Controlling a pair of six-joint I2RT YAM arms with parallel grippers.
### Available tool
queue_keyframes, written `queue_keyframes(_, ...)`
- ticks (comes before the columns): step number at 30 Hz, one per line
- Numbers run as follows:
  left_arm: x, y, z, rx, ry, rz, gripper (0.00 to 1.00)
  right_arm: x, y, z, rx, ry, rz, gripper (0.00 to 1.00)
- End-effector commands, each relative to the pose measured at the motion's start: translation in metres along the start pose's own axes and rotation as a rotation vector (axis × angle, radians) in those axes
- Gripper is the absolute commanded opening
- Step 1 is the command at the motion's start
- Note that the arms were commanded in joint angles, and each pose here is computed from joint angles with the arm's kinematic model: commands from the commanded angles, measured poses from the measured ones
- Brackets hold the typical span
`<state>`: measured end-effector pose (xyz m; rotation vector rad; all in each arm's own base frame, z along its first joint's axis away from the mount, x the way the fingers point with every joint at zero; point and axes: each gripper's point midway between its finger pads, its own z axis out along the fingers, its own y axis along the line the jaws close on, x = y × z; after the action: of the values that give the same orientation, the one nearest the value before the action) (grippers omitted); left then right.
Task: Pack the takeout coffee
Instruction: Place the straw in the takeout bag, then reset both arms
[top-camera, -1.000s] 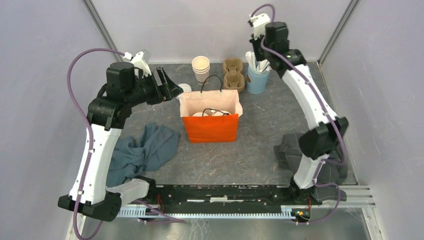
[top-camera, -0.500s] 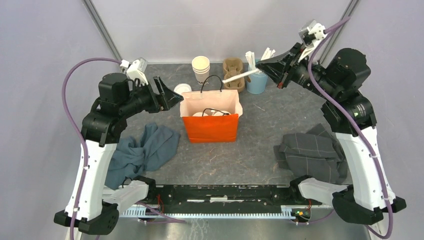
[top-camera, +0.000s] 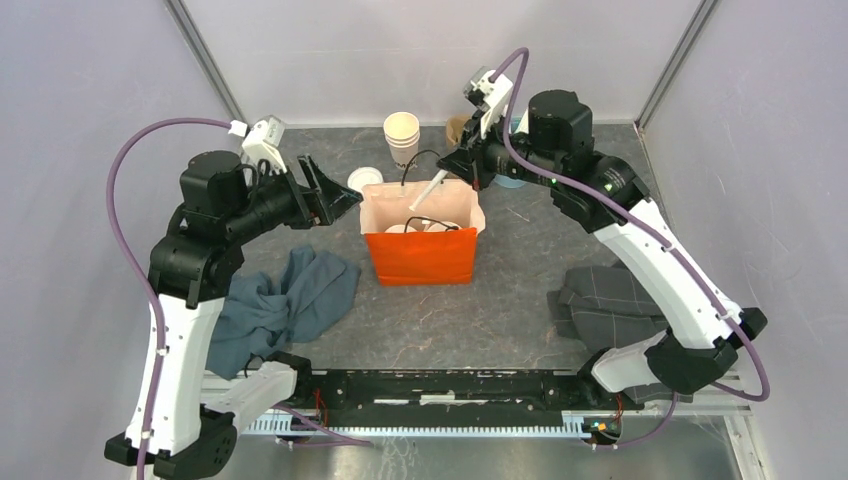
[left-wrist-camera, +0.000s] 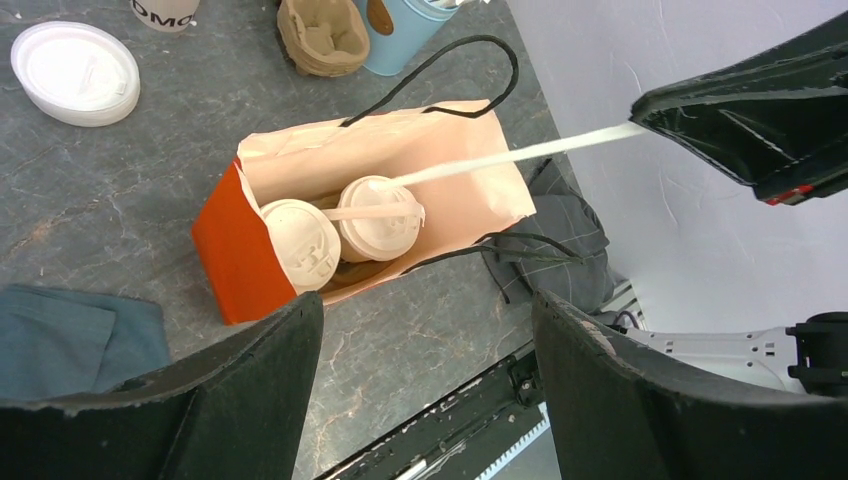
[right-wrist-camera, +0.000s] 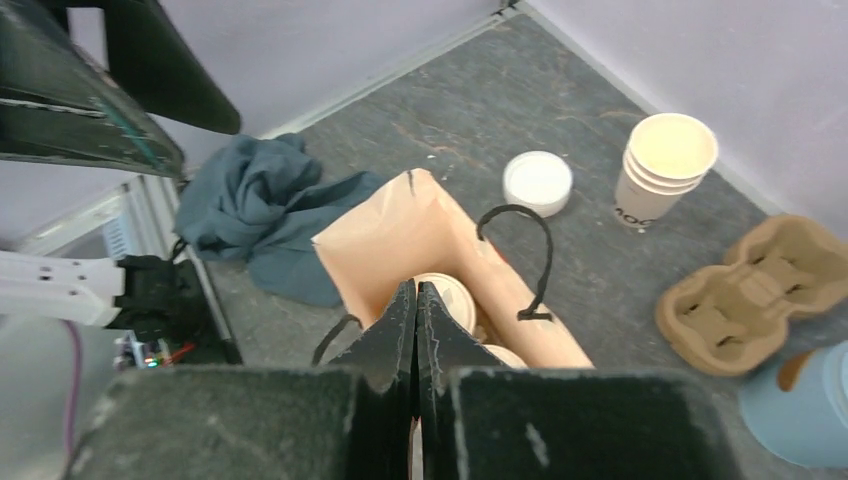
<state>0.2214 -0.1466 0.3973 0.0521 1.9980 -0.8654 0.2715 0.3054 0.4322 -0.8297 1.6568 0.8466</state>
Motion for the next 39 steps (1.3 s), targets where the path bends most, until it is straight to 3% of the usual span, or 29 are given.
queue_keyframes(1, -0.011, -0.006, -0.012, -0.004, -0.047, -0.001, 0.82, -0.005, -0.022, 0.011, 0.140, -0.012, -0.113, 0.00)
queue_keyframes(4, -0.013, -0.004, -0.011, -0.015, -0.057, -0.007, 0.83, 0.019, -0.027, 0.034, 0.183, 0.061, -0.195, 0.00)
queue_keyframes(6, -0.015, -0.006, -0.011, -0.011, -0.061, -0.011, 0.83, 0.035, -0.030, 0.050, 0.178, 0.099, -0.194, 0.06)
queue_keyframes(9, -0.020, -0.009, -0.010, -0.008, -0.063, -0.006, 0.83, 0.032, -0.031, 0.059, 0.189, 0.102, -0.129, 0.41)
queue_keyframes(11, -0.024, -0.009, -0.013, -0.018, -0.072, 0.004, 0.83, 0.017, -0.031, 0.050, 0.220, 0.071, -0.089, 0.58)
queue_keyframes(17, -0.032, -0.014, -0.028, -0.025, -0.125, 0.019, 0.83, -0.021, -0.035, -0.022, 0.373, -0.038, -0.041, 0.86)
queue_keyframes(18, -0.035, -0.016, -0.032, -0.025, -0.143, 0.024, 0.83, -0.025, -0.036, -0.036, 0.403, -0.054, -0.034, 0.97)
queue_keyframes(29, -0.084, -0.040, -0.082, -0.026, -0.405, 0.132, 0.92, -0.055, -0.040, -0.160, 0.617, -0.282, 0.056, 0.98)
queue_keyframes(39, -0.096, -0.045, -0.084, -0.023, -0.434, 0.156, 0.93, -0.072, -0.049, -0.201, 0.739, -0.368, 0.109, 0.98)
